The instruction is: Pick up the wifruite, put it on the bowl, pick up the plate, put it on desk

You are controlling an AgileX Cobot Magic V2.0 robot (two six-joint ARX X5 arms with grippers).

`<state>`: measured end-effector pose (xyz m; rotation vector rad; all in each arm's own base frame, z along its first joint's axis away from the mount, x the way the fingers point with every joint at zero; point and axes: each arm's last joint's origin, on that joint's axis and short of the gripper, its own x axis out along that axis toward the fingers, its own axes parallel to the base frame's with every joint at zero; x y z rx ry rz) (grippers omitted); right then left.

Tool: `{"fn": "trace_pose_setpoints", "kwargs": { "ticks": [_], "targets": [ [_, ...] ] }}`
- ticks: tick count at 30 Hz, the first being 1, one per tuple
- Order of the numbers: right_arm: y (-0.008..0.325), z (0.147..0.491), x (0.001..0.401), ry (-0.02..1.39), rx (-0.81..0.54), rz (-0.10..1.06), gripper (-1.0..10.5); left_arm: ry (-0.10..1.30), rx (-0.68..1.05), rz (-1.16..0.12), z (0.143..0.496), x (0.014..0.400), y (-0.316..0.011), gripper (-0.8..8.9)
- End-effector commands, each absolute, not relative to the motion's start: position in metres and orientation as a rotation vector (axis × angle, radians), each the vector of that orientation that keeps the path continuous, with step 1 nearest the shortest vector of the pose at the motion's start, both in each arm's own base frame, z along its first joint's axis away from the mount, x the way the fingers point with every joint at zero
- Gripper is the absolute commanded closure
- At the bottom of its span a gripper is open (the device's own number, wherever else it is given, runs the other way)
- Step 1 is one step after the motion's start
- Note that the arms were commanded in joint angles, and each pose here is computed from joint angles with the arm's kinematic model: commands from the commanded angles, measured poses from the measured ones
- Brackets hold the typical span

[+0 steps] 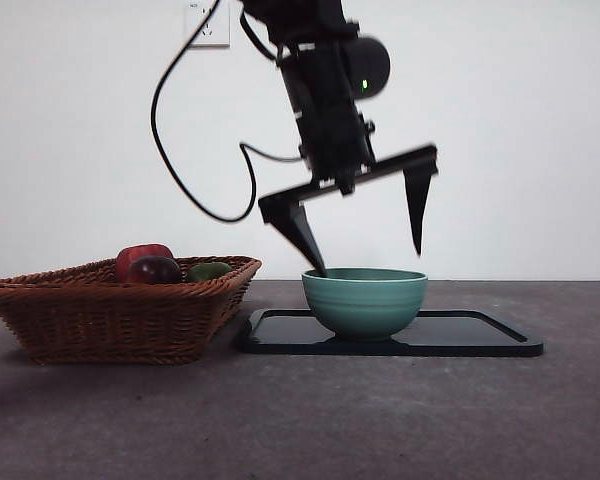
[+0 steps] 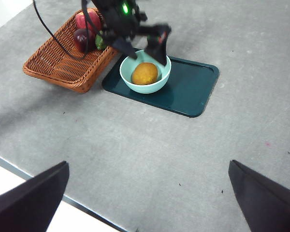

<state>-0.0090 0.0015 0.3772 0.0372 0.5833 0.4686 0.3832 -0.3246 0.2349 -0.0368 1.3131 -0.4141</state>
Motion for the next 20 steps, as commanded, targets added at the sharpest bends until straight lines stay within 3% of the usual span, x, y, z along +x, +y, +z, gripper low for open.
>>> {"fn": "trace_pose_setpoints", "kwargs": {
  "ticks": [1,6,16,18,20],
  "targets": [
    [0.000,0.374,-0.014,0.648,0.026,0.469,3.7,1.339,-0.028,-0.408,0.221,0.384,-0.333,2.30],
    [0.000,0.374,-0.014,0.648,0.029,0.468,3.7,1.337,-0.023,-0.401,0.219,0.385,-0.333,3.18],
    [0.000,0.374,-0.014,0.648,0.029,0.468,3.7,1.368,0.011,-0.382,0.197,0.385,-0.340,3.30],
    [0.000,0.374,-0.014,0.648,0.029,0.468,3.7,1.374,0.015,-0.380,0.194,0.385,-0.341,4.02],
    [0.000,0.374,-0.014,0.648,0.029,0.468,3.7,1.366,0.013,-0.385,0.194,0.385,-0.342,4.14]
  ]
}}
